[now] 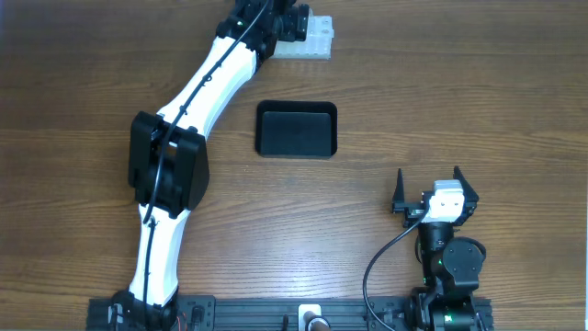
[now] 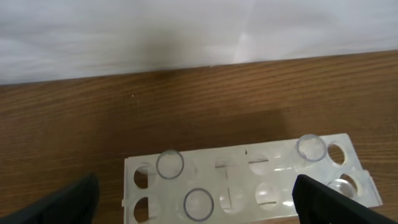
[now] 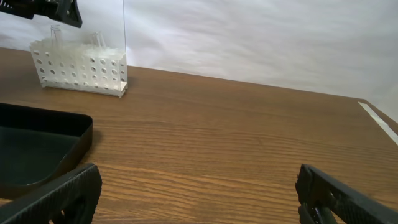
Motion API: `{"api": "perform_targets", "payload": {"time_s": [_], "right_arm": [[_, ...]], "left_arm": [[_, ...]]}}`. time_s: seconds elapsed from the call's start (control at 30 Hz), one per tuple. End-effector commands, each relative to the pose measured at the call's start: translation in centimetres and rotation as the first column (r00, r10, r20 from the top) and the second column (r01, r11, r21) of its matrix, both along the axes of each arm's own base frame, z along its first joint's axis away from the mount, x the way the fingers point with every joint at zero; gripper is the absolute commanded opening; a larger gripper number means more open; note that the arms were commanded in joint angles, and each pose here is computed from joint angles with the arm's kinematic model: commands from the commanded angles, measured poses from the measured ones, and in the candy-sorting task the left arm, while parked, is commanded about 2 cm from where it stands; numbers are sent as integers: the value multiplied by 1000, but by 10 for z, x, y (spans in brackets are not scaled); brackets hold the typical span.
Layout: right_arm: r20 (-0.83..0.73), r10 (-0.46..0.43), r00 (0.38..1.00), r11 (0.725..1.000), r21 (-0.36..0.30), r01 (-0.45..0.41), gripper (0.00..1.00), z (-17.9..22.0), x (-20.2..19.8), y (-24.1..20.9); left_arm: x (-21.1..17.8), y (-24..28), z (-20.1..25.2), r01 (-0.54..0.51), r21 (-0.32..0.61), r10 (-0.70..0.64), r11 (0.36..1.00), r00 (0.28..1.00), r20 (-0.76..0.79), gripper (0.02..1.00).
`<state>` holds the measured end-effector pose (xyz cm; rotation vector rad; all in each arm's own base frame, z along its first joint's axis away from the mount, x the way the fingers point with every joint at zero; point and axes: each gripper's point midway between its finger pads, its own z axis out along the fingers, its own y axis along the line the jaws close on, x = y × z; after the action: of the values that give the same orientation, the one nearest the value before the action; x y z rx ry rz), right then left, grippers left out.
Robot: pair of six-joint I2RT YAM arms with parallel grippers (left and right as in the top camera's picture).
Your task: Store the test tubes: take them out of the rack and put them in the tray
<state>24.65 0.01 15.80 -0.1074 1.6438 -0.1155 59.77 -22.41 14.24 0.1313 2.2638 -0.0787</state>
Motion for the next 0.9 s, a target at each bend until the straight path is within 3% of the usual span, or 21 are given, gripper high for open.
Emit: {"api": "perform_targets", "payload": {"time_s": [0.03, 0.9], "right_arm": [[2, 0, 1000, 1000, 4, 0, 991, -1, 0, -1], [2, 0, 1000, 1000, 4, 0, 993, -1, 0, -1]], "left_arm": [[6, 4, -3, -13, 15, 13, 1000, 1000, 4, 989], [6, 0, -21, -50, -52, 48, 997, 998, -37, 980]]}}
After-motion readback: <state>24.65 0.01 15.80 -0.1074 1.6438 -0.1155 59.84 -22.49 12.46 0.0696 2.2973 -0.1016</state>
